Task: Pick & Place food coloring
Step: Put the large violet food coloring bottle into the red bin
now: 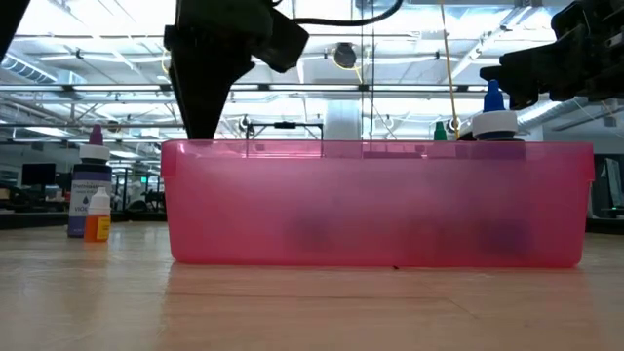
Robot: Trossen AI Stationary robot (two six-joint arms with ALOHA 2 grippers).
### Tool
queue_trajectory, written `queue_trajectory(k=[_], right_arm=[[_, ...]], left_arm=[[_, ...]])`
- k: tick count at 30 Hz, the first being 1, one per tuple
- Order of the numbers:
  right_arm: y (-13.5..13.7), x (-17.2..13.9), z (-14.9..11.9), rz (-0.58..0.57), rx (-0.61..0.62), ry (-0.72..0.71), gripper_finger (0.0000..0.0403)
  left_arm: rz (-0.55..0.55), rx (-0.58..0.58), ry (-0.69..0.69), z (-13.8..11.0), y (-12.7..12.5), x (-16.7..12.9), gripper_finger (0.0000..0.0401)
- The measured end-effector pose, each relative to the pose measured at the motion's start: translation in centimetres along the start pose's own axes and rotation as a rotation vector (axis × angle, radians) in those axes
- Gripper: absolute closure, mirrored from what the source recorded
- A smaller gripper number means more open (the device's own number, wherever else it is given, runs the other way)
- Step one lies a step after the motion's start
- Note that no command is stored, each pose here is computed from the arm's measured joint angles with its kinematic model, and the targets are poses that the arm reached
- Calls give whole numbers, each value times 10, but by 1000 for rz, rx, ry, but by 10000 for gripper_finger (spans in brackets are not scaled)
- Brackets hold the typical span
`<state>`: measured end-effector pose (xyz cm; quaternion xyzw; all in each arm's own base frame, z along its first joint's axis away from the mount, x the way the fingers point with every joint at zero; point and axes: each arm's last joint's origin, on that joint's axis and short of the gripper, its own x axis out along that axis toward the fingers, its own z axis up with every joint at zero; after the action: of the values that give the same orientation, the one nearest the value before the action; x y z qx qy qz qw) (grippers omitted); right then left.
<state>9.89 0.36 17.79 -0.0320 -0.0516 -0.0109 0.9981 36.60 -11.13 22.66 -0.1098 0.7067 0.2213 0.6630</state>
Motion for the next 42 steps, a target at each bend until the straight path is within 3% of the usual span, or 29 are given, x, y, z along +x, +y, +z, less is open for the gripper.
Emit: queue_trajectory(k=[5,11,17,22,30,42], right_arm=[[0,0,0,0,0,0,228],[0,0,0,0,0,0,227],[0,0,0,0,0,0,226],[0,0,0,0,0,0,225],[0,0,0,0,0,0,226],[0,0,0,0,0,-1,225]], left_arm=[[97,-52,-43,-6,8,-8,213],[50,-113,-110,-22,33,-19,221],[-152,-290,-145,-55,75,1,236],[-372,-387,-138,-68,87,25,238],[-298,-394,-54,-78,94,55,231],[-259,-416,-86,-78,96,59,230]])
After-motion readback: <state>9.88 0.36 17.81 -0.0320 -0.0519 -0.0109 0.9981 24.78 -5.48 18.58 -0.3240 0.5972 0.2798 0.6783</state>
